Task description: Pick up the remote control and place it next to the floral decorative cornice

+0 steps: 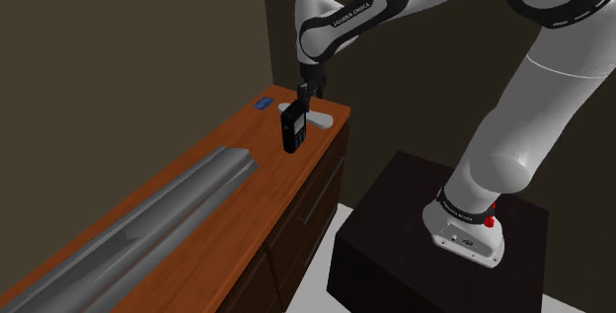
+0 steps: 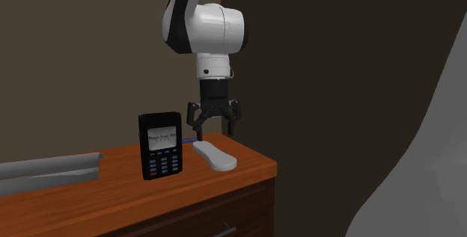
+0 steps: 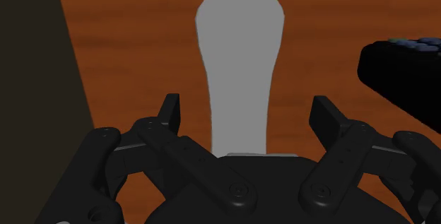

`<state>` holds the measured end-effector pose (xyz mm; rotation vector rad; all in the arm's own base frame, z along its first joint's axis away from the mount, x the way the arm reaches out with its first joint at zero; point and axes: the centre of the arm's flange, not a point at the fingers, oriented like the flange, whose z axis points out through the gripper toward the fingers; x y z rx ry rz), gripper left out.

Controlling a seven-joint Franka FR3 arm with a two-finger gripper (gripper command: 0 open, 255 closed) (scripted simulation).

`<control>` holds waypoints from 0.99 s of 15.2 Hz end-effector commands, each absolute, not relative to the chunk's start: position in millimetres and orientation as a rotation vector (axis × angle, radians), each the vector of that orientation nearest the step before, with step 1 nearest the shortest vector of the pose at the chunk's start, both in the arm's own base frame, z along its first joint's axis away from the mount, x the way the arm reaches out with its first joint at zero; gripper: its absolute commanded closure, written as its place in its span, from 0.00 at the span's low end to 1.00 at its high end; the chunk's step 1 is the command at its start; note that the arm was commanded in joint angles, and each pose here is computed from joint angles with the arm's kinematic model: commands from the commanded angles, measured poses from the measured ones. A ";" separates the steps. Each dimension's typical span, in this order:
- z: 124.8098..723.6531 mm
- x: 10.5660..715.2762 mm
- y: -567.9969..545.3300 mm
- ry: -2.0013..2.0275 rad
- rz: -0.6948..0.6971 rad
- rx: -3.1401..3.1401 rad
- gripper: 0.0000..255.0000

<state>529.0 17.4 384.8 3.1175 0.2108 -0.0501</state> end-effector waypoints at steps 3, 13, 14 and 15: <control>365.1 557.7 24.0 0.227 -0.014 3.113 0.00; 330.4 557.4 23.2 0.227 -0.014 3.113 0.00; 330.4 557.4 23.2 0.227 -0.014 3.113 0.00; 330.4 557.4 23.2 0.227 -0.014 3.113 0.00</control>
